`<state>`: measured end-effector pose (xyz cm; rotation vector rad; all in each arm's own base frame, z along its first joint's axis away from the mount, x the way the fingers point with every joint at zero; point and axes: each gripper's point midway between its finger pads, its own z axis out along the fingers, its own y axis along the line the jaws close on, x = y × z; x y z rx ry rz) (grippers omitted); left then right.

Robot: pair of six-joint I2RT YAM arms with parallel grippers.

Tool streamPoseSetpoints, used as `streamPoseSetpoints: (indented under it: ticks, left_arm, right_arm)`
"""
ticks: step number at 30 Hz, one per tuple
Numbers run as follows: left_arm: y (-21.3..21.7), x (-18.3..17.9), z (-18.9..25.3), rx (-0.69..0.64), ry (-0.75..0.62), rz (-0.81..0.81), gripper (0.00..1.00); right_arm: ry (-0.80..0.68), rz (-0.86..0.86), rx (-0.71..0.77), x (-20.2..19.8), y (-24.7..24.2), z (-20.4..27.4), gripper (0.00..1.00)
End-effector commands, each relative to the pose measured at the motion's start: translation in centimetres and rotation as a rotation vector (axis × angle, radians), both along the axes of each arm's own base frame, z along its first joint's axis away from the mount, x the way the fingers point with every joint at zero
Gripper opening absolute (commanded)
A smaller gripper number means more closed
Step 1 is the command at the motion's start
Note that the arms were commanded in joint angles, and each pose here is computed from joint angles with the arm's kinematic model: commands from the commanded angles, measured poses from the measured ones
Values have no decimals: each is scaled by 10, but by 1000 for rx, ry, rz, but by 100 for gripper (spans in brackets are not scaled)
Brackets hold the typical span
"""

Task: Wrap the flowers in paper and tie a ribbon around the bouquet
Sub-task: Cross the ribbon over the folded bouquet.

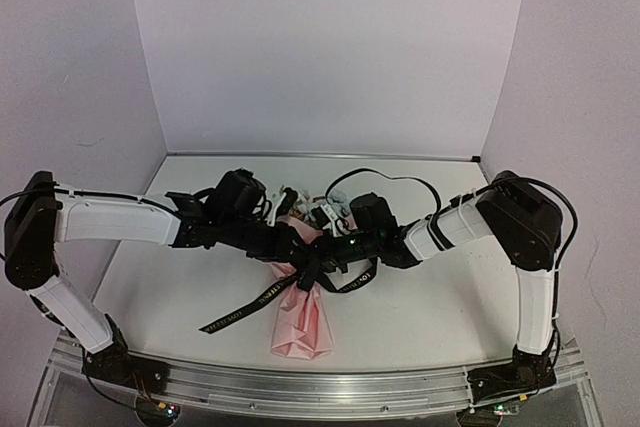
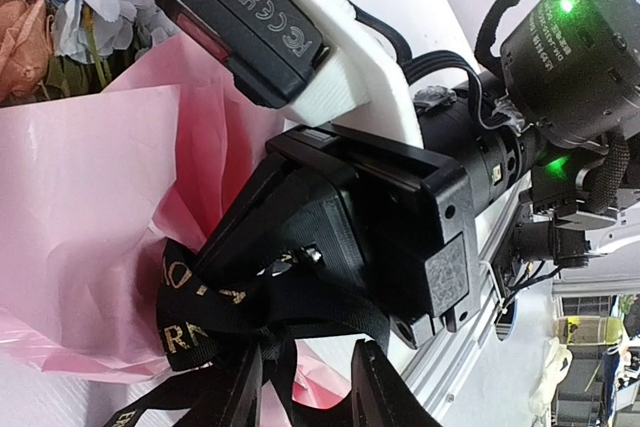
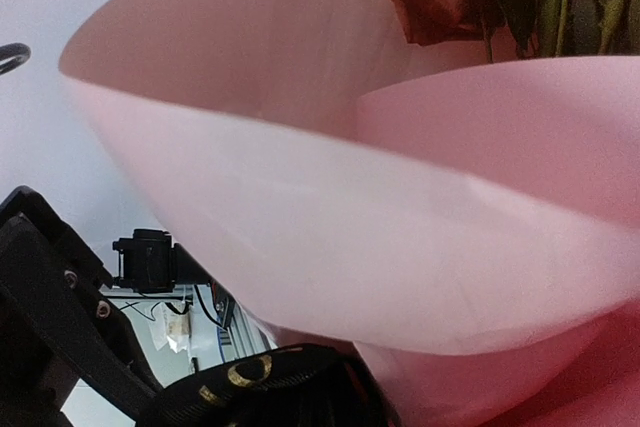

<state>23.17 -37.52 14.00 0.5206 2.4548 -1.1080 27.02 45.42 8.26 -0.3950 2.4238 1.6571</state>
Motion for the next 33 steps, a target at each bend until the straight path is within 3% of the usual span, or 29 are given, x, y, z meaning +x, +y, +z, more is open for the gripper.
streamPoseSetpoints:
  ticks: [1, 12, 33]
  left_arm:
    - [11, 9, 23, -28, -61, 70, 30]
    - [33, 4, -2, 1, 1, 152, 26]
    - [33, 19, -24, -2, 39, 192, 24]
  right_arm:
    - [-30, 14, 41, 4, 8, 12, 0]
    - [-28, 14, 44, 4, 9, 13, 0]
    - [-13, 20, 62, 5, 13, 21, 0]
